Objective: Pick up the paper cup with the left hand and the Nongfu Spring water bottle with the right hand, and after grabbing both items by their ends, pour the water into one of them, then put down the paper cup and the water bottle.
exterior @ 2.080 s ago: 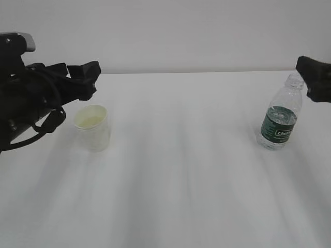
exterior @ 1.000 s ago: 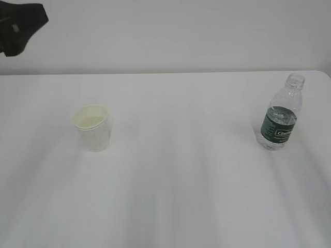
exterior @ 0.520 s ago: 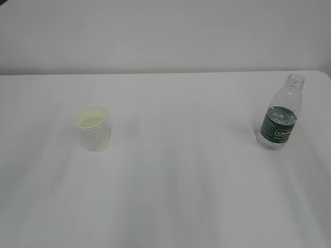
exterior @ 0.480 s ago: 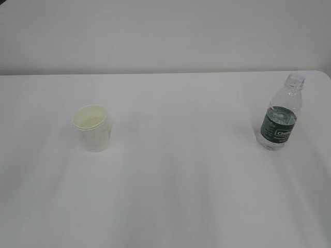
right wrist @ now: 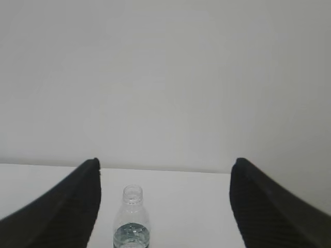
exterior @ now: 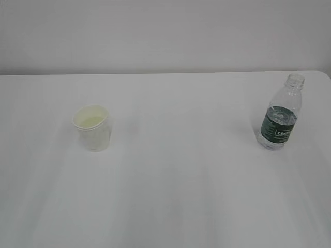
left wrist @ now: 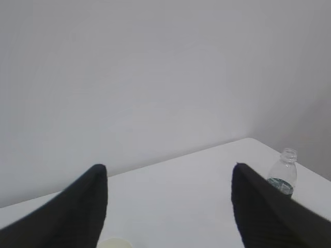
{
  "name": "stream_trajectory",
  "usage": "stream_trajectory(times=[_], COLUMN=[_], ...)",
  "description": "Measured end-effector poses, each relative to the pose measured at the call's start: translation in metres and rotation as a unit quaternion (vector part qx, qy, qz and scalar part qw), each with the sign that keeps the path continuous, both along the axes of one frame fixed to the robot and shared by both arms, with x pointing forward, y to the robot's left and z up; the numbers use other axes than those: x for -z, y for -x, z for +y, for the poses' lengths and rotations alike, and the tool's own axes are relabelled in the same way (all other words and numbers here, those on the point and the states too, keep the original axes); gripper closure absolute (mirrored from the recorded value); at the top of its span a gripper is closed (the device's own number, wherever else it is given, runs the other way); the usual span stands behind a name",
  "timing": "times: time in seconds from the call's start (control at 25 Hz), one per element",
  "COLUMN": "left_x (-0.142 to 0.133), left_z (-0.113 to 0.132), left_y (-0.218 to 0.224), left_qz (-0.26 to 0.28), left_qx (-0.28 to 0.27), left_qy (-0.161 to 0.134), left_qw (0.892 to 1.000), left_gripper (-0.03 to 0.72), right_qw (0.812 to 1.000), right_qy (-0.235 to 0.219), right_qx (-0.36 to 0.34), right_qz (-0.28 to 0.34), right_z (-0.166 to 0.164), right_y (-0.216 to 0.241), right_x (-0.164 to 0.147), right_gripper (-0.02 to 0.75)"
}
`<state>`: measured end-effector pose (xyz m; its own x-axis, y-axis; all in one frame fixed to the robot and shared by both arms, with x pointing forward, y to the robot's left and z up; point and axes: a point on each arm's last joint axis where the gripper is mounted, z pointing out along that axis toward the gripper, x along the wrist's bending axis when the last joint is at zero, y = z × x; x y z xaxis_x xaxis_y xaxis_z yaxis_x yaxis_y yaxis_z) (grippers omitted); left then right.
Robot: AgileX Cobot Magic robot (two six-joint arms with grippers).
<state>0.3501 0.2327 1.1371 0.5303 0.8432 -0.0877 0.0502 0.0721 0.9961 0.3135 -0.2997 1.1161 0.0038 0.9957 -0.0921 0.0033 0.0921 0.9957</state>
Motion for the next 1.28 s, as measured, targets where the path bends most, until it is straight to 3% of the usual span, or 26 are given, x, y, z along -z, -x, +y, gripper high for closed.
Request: stream_trajectory(times=[0.16,0.52,0.8,0.96,1.28], left_x=[-0.002,0.01,0.022,0.032,0.05], left_z=[0.009,0.025,0.033,0.036,0.04], left_y=[0.017,0.05,0.068,0.075,0.086], left_qz=[-0.008,0.029,0.074,0.119,0.212], left_qx=[0.008,0.026,0.041,0.053,0.075], left_qy=[-0.019,-0.08,-0.115,-0.145,-0.203], left_qw=[1.0,0.996,0.99,0.981,0.953], left_gripper=[0.153,0.155,0.155,0.155,0.205], right_qw=[1.0,1.0,0.997,0.992,0.969], right_qy=[-0.002,-0.016,0.006,0.016,0.005], right_qx=[0.009,0.024,0.008,-0.013,-0.057], right_qz=[0.007,0.008,0.074,0.126,0.241], right_z=[-0.002,-0.007,-0.005,-0.002,0.006], right_y=[0.016,0.059,0.086,0.094,0.105], right_x=[-0.003,-0.011,-0.009,-0.006,0.013], right_gripper=[0.148,0.148,0.148,0.148,0.148])
